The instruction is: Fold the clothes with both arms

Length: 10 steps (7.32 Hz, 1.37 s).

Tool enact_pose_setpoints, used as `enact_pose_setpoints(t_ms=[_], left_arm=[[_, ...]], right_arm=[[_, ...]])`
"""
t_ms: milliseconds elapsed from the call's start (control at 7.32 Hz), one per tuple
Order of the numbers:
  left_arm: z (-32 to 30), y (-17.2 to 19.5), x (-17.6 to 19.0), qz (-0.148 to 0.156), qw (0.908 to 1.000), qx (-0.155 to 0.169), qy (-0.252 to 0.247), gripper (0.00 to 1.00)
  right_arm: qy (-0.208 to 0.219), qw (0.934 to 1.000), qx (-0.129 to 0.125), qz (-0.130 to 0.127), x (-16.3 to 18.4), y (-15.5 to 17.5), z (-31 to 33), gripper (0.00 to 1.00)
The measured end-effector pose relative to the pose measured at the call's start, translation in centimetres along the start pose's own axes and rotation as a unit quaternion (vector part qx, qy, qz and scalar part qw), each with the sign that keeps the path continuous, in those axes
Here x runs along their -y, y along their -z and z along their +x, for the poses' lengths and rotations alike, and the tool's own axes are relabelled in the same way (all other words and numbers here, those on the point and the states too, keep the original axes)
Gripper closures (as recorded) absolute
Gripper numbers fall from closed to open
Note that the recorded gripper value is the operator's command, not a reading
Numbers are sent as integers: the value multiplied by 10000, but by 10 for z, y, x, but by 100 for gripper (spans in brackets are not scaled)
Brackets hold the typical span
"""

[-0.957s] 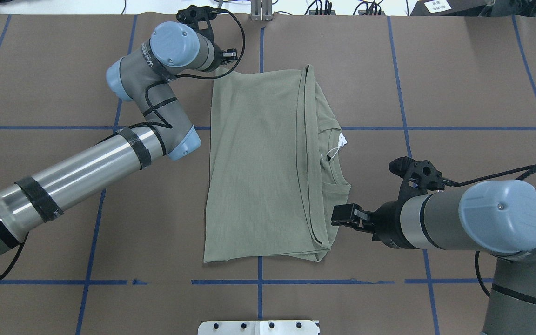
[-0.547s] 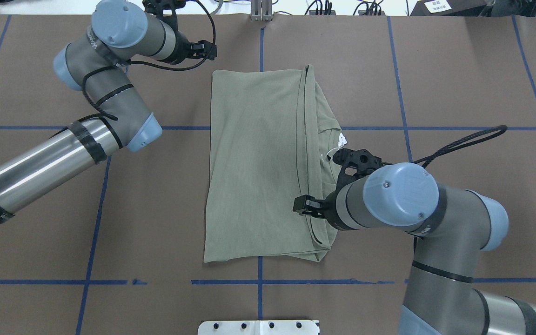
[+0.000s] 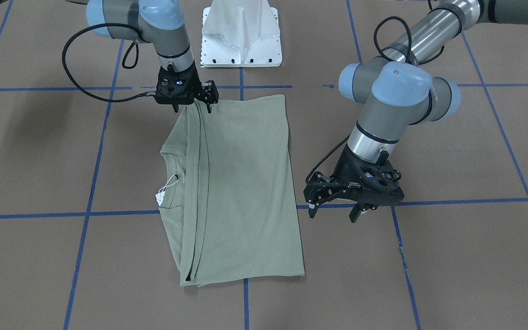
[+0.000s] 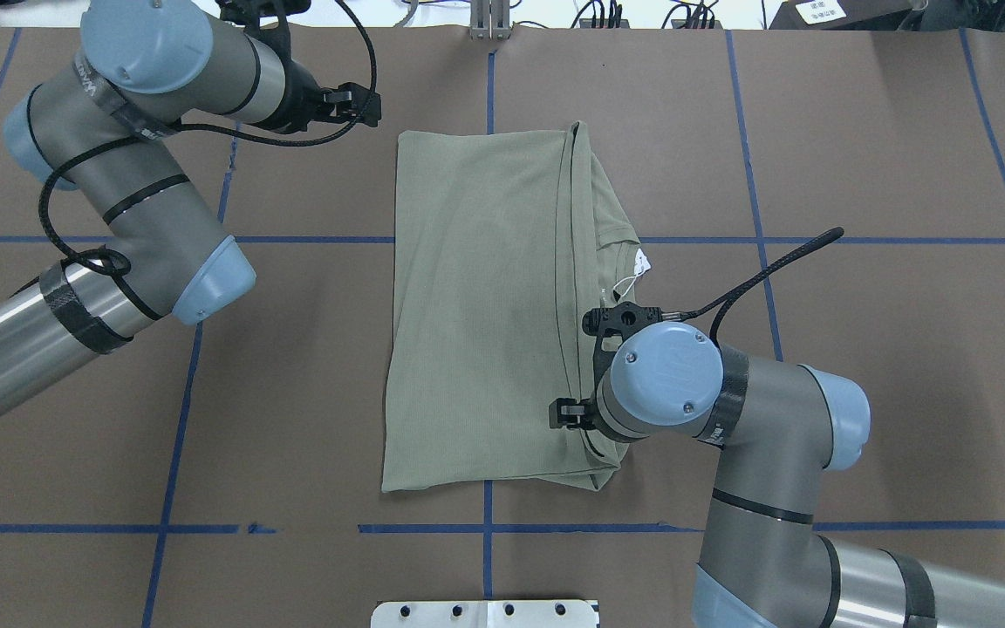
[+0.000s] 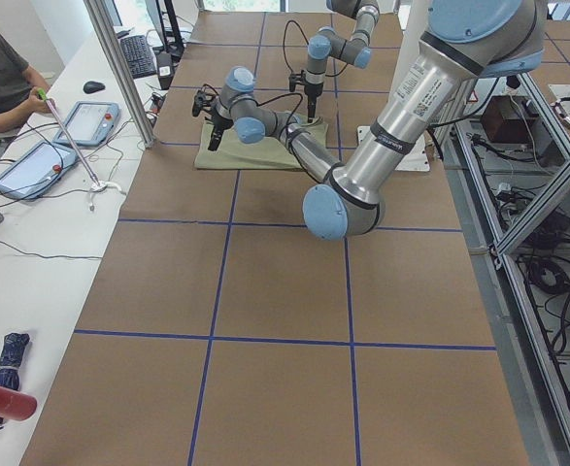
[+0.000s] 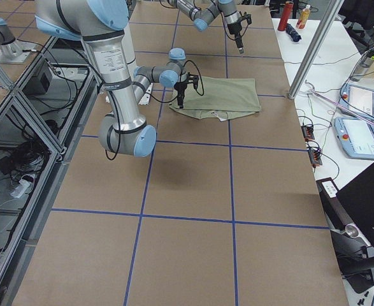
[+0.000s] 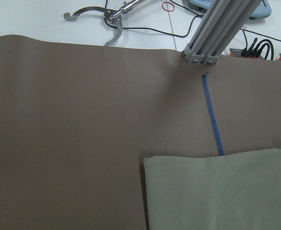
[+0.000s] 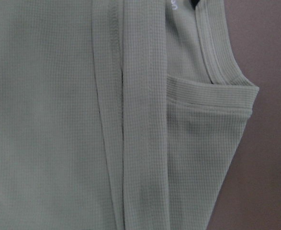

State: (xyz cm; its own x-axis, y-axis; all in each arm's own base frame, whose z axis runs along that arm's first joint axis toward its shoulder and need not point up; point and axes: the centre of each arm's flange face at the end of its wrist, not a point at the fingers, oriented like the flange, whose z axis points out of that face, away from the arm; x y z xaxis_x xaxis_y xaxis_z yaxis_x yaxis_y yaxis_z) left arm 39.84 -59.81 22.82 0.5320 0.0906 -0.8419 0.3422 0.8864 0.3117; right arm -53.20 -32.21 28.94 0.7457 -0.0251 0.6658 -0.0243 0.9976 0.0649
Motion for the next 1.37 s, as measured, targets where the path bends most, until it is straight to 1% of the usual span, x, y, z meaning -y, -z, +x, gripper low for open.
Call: enact_pose_setpoints(t_ms=[137, 273, 410, 957, 1230, 1367], left_arm=[[1, 2, -2, -11, 10000, 6, 3, 0], [1, 2, -3, -18, 10000, 10, 4, 0], [0, 1, -4, -27, 10000, 18, 5, 0], [1, -1, -8, -55, 10000, 13, 33, 0], [5, 0, -7, -53, 10000, -11, 37, 0], [7, 1, -7, -54, 10000, -26, 33, 0]], right_arm=[[236, 9996, -154, -75, -3, -5, 0, 0], [385, 9989, -220, -125, -6, -7, 0, 0], [478, 9985, -233, -160, -9, -8, -3, 0], [650, 9972, -292, -235, -17, -15, -4, 0], [769, 9960, -398, -230, -11, -18, 5, 0], [831, 9954, -440, -207, -3, -17, 12, 0]])
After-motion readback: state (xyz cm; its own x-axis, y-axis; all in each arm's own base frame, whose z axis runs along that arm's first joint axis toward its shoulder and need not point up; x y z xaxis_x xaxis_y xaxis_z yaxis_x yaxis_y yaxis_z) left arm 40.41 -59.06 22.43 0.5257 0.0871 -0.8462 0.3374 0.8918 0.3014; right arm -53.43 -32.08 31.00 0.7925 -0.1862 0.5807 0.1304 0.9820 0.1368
